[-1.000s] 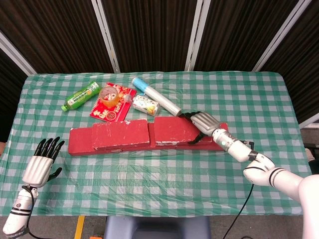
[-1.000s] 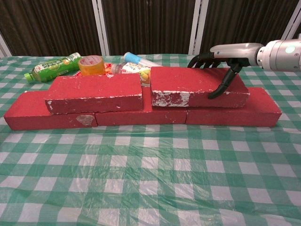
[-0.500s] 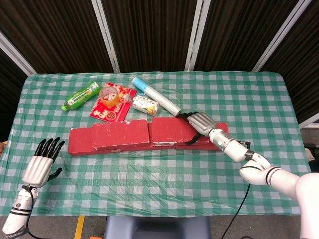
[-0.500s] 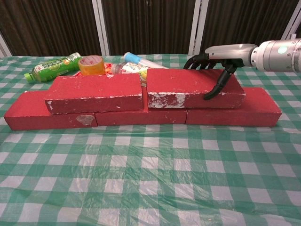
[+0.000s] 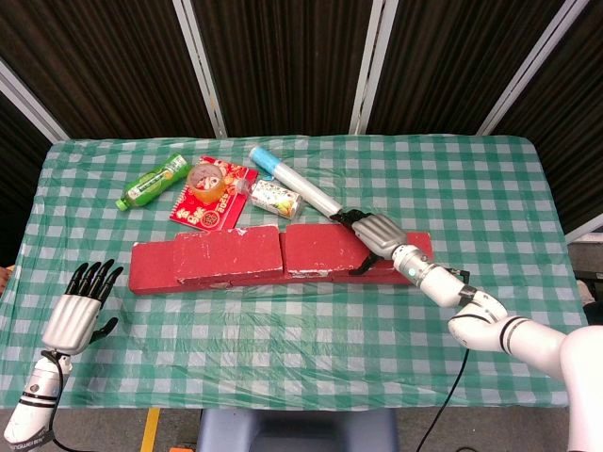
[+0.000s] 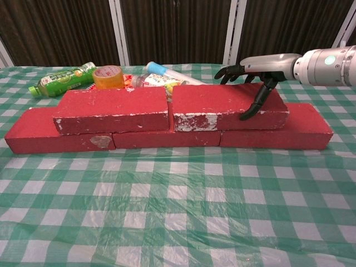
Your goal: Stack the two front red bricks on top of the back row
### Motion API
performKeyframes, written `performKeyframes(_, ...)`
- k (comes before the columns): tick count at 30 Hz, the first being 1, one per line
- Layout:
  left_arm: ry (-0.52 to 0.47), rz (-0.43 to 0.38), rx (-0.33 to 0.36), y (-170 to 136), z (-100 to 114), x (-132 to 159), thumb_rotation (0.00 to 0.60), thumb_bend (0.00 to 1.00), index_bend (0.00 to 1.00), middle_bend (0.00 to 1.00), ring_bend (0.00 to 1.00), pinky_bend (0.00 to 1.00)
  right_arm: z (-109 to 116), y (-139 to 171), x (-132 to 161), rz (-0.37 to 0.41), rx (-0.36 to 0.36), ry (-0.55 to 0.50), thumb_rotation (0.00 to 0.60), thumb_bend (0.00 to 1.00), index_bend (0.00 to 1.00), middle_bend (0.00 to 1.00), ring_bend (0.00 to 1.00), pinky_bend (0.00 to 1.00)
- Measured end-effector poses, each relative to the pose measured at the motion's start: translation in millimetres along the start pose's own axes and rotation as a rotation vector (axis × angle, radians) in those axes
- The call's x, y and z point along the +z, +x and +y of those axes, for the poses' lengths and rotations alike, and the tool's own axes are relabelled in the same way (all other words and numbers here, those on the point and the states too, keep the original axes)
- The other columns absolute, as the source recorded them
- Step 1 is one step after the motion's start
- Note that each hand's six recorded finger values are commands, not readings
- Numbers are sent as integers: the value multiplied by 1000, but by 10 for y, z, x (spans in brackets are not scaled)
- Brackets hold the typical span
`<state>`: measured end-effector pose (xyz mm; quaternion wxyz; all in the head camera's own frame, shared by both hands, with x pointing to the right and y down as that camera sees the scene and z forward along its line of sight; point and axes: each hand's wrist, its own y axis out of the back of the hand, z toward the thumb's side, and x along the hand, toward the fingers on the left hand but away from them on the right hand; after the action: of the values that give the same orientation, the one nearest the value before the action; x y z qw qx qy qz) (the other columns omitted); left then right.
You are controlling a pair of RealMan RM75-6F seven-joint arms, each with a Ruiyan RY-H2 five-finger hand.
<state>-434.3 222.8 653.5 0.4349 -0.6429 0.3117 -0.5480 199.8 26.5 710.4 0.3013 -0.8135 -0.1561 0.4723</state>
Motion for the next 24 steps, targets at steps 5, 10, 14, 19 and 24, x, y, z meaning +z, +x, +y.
performKeyframes(5,0,-2,-1,0,-3,5,600,246,0,0,0,59,4,12,10,-4,0,16,600,110,102,190,159,390)
performKeyframes(10,-1,-1,0,-2,1,5,600,246,0,0,0,59,-8,12,-5,-17,5,17,600,110,73,176,143,376)
performKeyframes(14,-2,-2,1,-4,5,8,600,245,0,0,0,59,-15,12,-6,-21,7,15,600,102,34,155,121,351)
performKeyframes(19,-4,-7,-1,-3,2,13,600,246,0,0,0,59,-22,21,-19,-34,4,40,597,55,0,133,101,312)
performKeyframes(24,-7,-10,1,-8,8,21,600,246,0,0,0,59,-35,31,-15,-47,5,39,571,40,0,118,85,291)
